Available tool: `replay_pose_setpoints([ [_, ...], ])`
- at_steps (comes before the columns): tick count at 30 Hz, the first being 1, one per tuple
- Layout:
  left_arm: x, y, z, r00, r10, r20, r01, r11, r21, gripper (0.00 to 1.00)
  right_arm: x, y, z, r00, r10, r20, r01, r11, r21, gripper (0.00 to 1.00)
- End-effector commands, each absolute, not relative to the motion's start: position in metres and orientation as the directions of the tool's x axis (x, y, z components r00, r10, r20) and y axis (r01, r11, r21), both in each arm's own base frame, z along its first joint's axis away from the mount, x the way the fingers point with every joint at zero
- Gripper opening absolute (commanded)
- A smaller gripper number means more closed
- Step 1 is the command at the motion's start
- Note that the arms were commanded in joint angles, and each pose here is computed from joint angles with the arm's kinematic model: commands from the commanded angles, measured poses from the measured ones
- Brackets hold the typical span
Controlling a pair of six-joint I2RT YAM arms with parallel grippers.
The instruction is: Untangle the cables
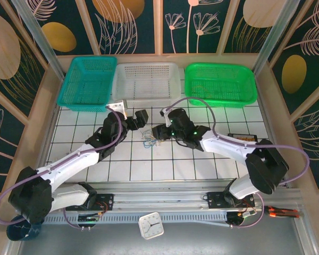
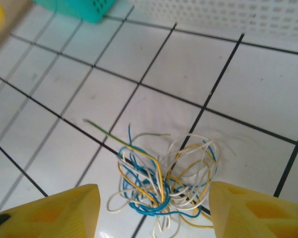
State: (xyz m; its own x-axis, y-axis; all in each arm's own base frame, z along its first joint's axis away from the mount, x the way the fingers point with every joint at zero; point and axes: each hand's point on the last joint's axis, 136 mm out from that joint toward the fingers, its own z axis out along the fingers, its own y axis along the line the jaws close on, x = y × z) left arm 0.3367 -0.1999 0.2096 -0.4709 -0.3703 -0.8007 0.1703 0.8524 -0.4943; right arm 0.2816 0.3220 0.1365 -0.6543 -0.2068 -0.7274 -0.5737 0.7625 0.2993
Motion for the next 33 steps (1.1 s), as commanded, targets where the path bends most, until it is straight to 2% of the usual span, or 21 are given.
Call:
replay_pose_setpoints([
  [1,0.340,-0.195,0.229,-0.451,-0.389,-0.804,0.177,0.844,-0.507,0.99,0.288,0.331,0.133,-0.597,-0.297,-0.746,-0.620,0.760,0.194,0.61],
  [15,0.338,-0.194,0.233,-0.445,-0.406,-0.798,0.189,0.829,-0.527,0.99,0.315,0.363,0.119,-0.562,-0.389,-0.730,-0.651,0.753,0.099,0.60],
  [17,0.338,-0.193,0.233,-0.444,-0.407,-0.798,0.190,0.828,-0.528,0.99,0.317,0.366,0.119,-0.559,-0.395,-0.729,-0.657,0.748,0.097,0.56],
  [19,0.338,-0.194,0.233,-0.444,-0.407,-0.798,0.192,0.827,-0.529,0.99,0.318,0.367,0.121,-0.554,-0.397,-0.732,-0.661,0.744,0.097,0.47],
  [21,0.338,-0.195,0.233,-0.446,-0.405,-0.798,0.194,0.826,-0.529,0.99,0.318,0.367,0.124,-0.552,-0.394,-0.735,-0.661,0.744,0.097,0.35],
  [25,0.338,-0.196,0.228,-0.456,-0.397,-0.797,0.196,0.828,-0.525,0.99,0.320,0.362,0.132,-0.555,-0.372,-0.744,-0.648,0.754,0.106,0.02],
  [33,0.339,-0.199,0.219,-0.472,-0.371,-0.800,0.204,0.837,-0.508,0.99,0.322,0.339,0.155,-0.563,-0.280,-0.777,-0.604,0.781,0.156,0.00],
])
